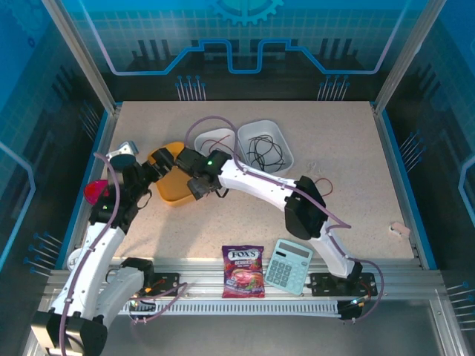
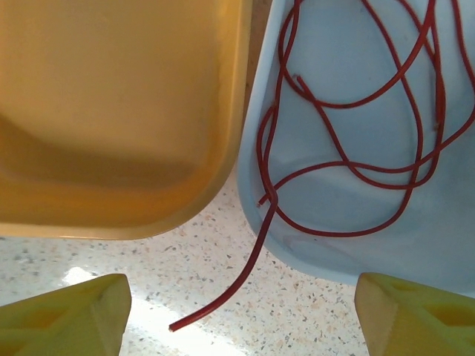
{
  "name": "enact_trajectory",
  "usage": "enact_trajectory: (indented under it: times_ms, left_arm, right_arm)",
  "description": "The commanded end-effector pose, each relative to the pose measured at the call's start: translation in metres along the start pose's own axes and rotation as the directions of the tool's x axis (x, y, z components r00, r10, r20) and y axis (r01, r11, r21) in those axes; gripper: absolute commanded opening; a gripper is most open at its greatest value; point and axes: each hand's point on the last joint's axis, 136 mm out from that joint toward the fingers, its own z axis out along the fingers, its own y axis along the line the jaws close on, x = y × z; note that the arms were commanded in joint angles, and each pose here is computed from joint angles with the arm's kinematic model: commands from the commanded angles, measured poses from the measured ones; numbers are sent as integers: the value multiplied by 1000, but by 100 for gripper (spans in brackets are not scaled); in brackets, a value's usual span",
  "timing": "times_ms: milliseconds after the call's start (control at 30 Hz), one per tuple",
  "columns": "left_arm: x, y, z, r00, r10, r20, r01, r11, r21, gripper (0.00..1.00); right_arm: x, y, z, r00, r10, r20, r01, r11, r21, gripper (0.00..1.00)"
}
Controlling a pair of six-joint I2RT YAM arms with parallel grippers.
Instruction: Untangle the cables
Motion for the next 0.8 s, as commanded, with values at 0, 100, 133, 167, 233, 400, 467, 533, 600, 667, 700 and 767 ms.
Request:
enact_trajectory:
  times_ms: [0,100,133,167,233,400,467,533,600,667,700,767]
  left_arm:
    - [-1,4,-2,1000,-14,14,14,1000,-5,99]
    - [-1,5,-2,1000,-12,18,12,1000,-11,99]
    - [-1,5,-2,1000,-12,18,12,1000,-11,99]
    - [-1,5,-2,1000,-13,19,13,1000,-10,99]
    - [-1,5,-1,1000,-13,19,13,1000,-11,99]
    - [-1,5,-1,1000,-15,21,16,1000,-11,99]
    - [-2,5,-1,1000,-16,23,17,1000,-9,99]
    - [-2,5,-1,1000,-18,23,19,1000,-8,99]
    - [-2,4,-1,1000,-19,24,20,1000,-7,99]
    - [-3,4,-1,1000,-19,25,20,1000,-5,99]
    - [-3,4,-1,1000,-19,24,19,1000,-5,99]
    - [-4,3,-2,999,-19,28,19,1000,-4,99]
  right_arm:
    - [5,-3,4,998,-41,-37,43,997,60,76]
    - [10,-1,16,996,-59,-70,64,995,76,70]
    - [11,0,18,995,-65,-75,71,994,80,70]
    - [12,1,19,994,-71,-79,78,993,87,70]
    - [14,2,22,993,-77,-88,85,992,93,70]
    - [19,1,23,990,-87,-108,98,990,100,64]
    - [21,0,22,989,-89,-115,101,990,103,59]
    - [22,0,21,989,-93,-119,105,989,102,54]
    - [23,-1,19,988,-93,-124,106,989,101,53]
    - [27,0,17,986,-95,-133,109,989,98,53]
    - [29,0,17,986,-95,-140,109,990,94,53]
    - [34,1,18,983,-96,-154,110,990,85,52]
